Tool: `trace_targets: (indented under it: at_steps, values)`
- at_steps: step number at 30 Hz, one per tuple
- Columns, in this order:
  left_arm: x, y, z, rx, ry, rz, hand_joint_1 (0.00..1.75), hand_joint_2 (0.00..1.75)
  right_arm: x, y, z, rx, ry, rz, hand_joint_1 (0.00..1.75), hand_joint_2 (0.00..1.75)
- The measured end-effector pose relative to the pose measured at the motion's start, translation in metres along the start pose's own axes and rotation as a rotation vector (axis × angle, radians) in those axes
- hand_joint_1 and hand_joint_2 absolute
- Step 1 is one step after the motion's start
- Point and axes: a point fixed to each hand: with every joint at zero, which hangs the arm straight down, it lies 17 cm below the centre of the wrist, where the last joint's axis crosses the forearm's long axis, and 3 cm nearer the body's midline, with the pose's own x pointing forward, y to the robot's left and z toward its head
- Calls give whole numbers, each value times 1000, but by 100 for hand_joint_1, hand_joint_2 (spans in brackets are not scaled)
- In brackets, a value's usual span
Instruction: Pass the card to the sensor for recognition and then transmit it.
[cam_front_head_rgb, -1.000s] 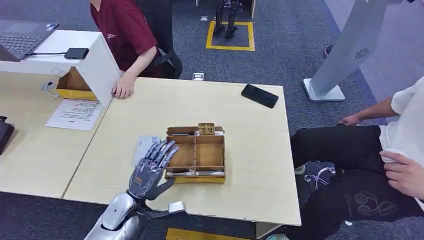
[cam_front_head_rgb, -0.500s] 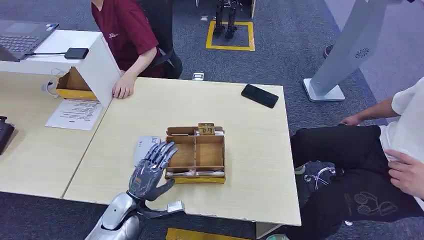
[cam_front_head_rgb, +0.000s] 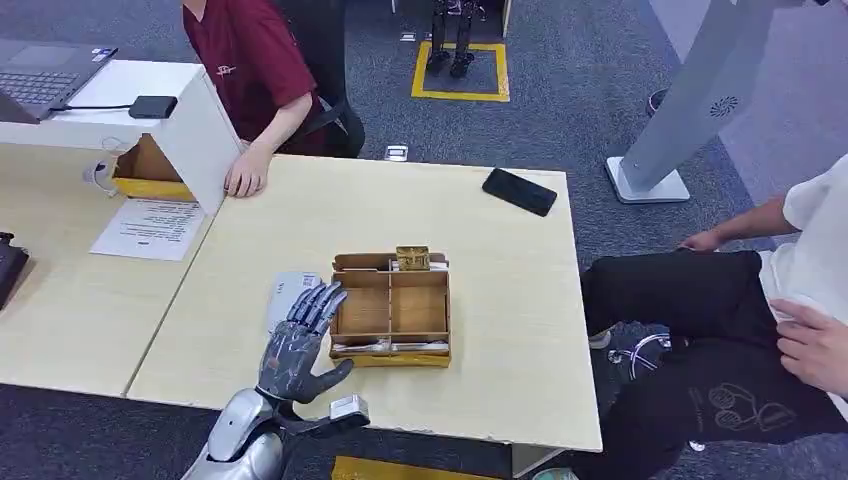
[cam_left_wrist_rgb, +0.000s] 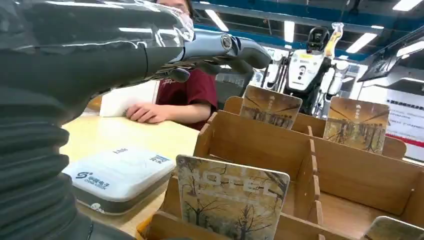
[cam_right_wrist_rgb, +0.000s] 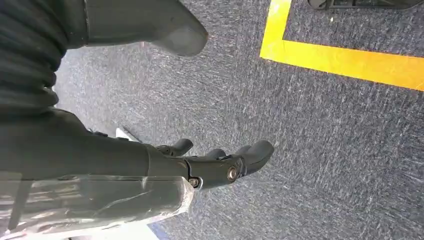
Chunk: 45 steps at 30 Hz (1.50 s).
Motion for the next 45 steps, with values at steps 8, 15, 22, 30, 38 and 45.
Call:
trace_targets:
  at_steps: [8, 15, 22, 30, 38, 45]
  values:
    - [0, 0, 0, 1, 7, 11, 0, 175, 0, 0, 0, 0, 0, -2, 0, 175]
    - [2, -2, -1, -11, 17, 97, 0, 175, 0, 1, 0, 2, 0, -1, 0, 175]
    - [3, 0, -3, -5, 14, 100, 0, 175, 0, 0, 0, 1, 0, -1, 0, 175]
    - [3, -1, -3, -8, 14, 102, 23, 175, 0, 1, 0, 2, -1, 0, 0, 175]
    - [3, -6, -1, -37, 17, 120, 152, 175, 0, 1, 0, 2, -3, 3, 0, 175]
    - [1, -6, 1, -41, 20, 126, 175, 175, 0, 1, 0, 3, -5, 10, 0, 175]
